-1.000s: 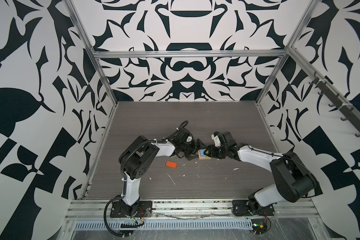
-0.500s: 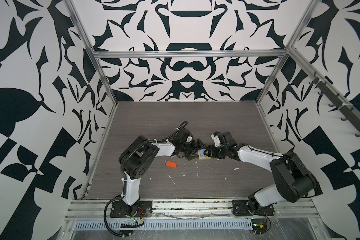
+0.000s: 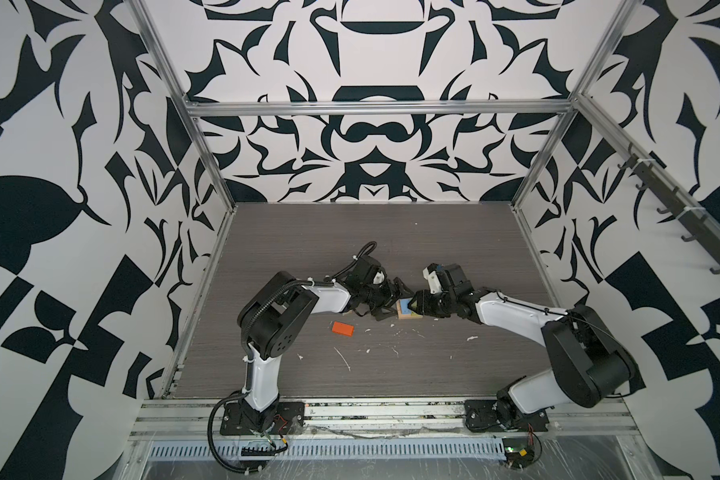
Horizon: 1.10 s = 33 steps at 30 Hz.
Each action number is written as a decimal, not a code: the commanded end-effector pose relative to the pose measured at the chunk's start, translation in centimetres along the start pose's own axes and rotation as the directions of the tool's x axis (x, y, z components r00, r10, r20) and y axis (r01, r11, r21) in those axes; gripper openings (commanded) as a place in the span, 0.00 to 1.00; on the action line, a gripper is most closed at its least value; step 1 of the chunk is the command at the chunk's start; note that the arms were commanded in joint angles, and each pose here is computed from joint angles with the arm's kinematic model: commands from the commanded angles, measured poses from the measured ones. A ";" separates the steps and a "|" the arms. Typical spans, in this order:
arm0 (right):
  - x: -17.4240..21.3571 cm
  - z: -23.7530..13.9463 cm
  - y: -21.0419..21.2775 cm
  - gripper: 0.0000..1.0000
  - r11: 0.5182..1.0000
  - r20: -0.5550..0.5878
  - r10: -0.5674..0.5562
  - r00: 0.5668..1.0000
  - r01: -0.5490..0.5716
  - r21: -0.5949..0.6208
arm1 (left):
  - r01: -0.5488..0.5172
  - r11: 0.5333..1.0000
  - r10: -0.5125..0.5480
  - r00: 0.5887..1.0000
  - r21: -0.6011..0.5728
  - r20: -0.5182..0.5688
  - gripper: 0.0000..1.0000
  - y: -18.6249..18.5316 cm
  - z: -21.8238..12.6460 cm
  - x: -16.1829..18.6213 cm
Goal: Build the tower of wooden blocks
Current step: 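Open the right gripper and lift it off the green bar while the left gripper withdraws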
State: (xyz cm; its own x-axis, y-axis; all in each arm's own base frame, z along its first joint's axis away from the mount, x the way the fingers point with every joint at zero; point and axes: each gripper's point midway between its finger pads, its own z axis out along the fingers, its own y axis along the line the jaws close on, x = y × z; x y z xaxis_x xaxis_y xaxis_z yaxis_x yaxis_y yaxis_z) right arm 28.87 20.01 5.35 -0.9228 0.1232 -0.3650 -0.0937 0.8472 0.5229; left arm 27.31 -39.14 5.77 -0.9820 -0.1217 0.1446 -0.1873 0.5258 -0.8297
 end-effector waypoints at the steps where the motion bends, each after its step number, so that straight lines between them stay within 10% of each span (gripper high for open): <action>1: -2.8 -2.2 1.3 0.52 0.999 0.137 -0.050 0.989 0.050 0.003 | -0.005 1.000 0.004 0.999 -0.014 -0.041 0.91 0.3 0.1 1.5; 33: -4.2 -5.6 3.4 0.53 0.993 0.216 -0.105 0.971 0.114 -0.030 | -0.119 0.992 0.120 0.992 -0.033 0.027 0.92 -2.9 -3.8 0.7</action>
State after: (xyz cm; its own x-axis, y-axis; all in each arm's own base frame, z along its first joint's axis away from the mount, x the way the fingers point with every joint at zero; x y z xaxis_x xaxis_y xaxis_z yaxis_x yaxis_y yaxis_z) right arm 29.02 19.34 10.15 -0.8576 0.1305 -0.4975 -0.1673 0.8440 0.5096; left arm 27.21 -37.98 8.48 -0.9922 -0.1053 0.0672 -0.1143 0.5485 -0.8283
